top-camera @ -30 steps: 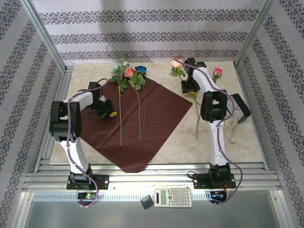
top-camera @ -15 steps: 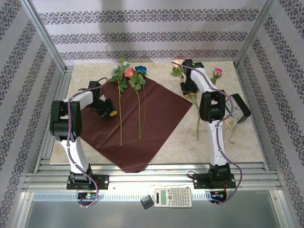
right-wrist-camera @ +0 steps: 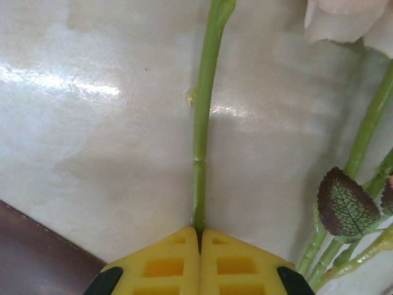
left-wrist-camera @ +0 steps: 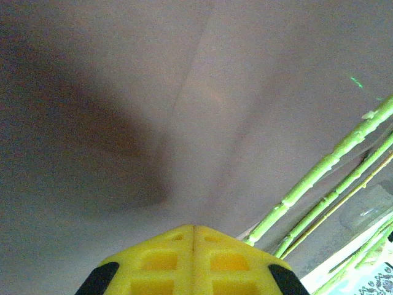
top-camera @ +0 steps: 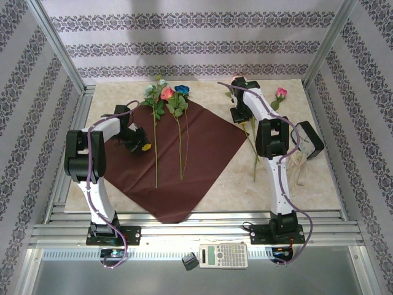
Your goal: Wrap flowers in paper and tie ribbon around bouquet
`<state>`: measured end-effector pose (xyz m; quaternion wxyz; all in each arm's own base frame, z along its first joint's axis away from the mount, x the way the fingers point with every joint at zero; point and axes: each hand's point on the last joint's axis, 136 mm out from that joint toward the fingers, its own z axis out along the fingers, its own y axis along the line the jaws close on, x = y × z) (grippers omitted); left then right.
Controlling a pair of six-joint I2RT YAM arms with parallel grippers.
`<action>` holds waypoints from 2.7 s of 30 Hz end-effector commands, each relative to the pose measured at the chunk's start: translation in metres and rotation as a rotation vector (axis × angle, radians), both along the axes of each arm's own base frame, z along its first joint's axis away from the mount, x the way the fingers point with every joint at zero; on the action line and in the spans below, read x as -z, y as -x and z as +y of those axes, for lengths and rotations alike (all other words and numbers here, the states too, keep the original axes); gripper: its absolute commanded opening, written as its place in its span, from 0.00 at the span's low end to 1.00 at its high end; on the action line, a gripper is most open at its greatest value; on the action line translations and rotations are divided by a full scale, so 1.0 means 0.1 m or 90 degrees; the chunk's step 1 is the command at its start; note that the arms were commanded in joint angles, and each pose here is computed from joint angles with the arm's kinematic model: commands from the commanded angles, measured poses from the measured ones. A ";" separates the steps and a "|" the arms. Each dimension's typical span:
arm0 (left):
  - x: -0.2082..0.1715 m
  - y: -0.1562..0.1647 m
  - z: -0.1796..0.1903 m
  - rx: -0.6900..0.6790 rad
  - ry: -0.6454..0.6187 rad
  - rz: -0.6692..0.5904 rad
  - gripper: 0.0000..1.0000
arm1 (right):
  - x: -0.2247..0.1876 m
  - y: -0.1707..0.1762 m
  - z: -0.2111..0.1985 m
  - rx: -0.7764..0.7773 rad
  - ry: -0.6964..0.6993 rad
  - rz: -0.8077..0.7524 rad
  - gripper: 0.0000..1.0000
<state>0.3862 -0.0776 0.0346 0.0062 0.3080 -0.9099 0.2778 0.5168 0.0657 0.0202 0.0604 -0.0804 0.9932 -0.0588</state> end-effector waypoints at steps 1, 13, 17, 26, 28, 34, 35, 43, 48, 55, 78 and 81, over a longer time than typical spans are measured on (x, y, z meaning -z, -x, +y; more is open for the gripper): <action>0.01 0.04 0.04 0.006 -0.004 0.011 0.01 | -0.40 -0.05 0.02 -0.015 0.009 -0.053 0.00; 0.03 0.01 0.02 -0.002 0.002 0.004 0.01 | -1.44 0.31 0.58 0.048 -0.210 -0.193 0.00; 0.04 0.00 0.02 -0.004 0.004 0.003 0.02 | -1.50 0.55 1.42 0.053 -0.364 -0.187 0.00; 0.05 0.01 0.02 0.001 0.005 0.004 0.01 | -1.41 0.50 2.89 0.035 -0.498 -0.180 0.00; 0.04 0.01 0.02 0.001 0.005 0.003 0.01 | -1.25 0.44 3.02 0.050 -0.508 -0.155 0.00; 0.05 0.01 0.02 0.000 0.004 0.003 0.01 | -0.68 0.47 3.14 0.052 -0.464 -0.092 0.00; 0.04 0.01 0.02 0.000 0.005 0.002 0.01 | -0.63 0.51 3.12 0.049 -0.457 -0.080 0.00; 0.04 0.00 0.01 -0.002 0.006 0.002 0.01 | -1.18 0.58 2.42 0.033 -0.404 -0.119 0.48; 0.02 -0.02 0.01 -0.002 0.008 -0.002 0.01 | -1.19 0.49 1.15 0.104 -0.359 -0.122 0.48; 0.03 -0.02 0.01 -0.003 0.007 -0.003 0.01 | -0.68 0.52 -0.19 0.184 -0.193 -0.045 0.45; 0.03 -0.03 0.02 -0.005 0.006 0.000 0.01 | 0.09 0.45 -0.43 0.158 -0.060 0.110 0.21; 0.03 -0.03 0.02 -0.004 0.006 0.001 0.01 | 0.00 0.41 -0.42 0.150 -0.062 0.080 0.09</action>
